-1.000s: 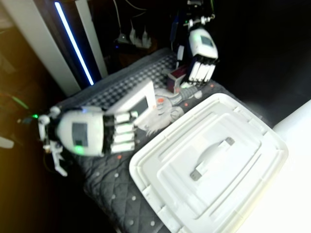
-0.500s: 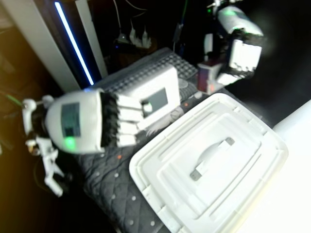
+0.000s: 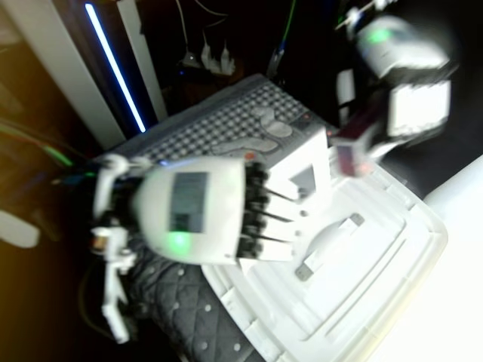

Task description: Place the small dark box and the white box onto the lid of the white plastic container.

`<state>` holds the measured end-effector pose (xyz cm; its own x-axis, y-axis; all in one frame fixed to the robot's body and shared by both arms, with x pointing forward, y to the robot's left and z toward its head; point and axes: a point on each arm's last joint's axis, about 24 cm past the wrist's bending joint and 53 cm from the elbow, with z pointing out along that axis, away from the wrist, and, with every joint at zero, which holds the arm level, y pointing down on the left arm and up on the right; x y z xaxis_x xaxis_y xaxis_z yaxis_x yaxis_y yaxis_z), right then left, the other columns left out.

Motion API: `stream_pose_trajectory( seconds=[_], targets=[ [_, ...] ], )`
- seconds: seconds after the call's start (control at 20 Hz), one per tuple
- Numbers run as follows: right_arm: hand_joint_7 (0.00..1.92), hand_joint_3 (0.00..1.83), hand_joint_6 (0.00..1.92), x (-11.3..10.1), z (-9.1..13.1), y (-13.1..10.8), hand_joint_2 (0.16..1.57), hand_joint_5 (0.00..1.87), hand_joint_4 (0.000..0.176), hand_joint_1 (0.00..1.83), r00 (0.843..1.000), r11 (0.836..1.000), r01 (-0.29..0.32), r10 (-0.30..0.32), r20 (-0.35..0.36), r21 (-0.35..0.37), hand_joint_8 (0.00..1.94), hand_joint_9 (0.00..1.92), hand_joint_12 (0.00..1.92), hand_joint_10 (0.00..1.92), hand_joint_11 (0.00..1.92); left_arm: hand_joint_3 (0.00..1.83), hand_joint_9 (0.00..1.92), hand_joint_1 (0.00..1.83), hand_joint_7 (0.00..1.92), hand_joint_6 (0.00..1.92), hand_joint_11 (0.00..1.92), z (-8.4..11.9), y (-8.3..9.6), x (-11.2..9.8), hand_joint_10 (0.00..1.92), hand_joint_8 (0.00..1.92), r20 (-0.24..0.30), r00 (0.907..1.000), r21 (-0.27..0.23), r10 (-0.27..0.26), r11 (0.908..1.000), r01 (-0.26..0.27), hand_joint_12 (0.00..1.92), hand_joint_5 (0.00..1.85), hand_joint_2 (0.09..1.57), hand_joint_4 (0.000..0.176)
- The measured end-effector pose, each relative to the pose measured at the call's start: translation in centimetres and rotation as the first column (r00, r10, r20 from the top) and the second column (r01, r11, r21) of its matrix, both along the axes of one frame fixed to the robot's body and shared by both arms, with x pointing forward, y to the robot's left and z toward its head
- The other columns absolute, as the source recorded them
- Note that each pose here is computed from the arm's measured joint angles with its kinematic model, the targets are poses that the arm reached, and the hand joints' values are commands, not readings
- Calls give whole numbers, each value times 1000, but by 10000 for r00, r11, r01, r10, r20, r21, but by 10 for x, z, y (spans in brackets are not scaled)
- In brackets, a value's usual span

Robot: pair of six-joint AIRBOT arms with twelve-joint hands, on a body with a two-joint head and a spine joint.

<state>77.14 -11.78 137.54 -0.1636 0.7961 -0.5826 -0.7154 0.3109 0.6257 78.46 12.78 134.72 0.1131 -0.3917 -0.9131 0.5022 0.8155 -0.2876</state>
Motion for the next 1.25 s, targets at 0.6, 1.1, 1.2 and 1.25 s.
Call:
stream_pose_trajectory(
  seconds=[0.6,1.1,1.2,1.25],
  targets=[
    [0,6,0,-16,0,6,1006,0,94,673,9993,9988,-305,313,200,-384,0,0,0,0,0,0,0,902,0,0,0,-23,-17,-15,0,0,-328,9985,339,-447,9984,458,0,0,855,176],
    [0,0,0,-88,39,-18,761,10,109,829,9763,9933,-1153,1132,1843,11,0,0,6,0,7,4,0,941,0,0,0,-4,-16,-76,0,0,889,9798,-629,-1789,9808,1848,0,0,968,173],
    [17,0,0,-103,45,-15,748,0,98,773,9634,9892,-1467,1426,2270,13,6,7,22,3,33,0,94,838,49,2,81,1,-12,-87,12,5,1083,9681,-1255,-2259,9629,2388,37,12,850,174],
    [16,24,0,-109,47,-16,729,0,72,822,9586,9875,-1575,1509,2413,83,11,5,399,1,0,0,17,906,14,1,43,5,-4,-96,0,0,1286,9631,-1556,-2365,9543,2551,24,14,820,139]
  ],
)
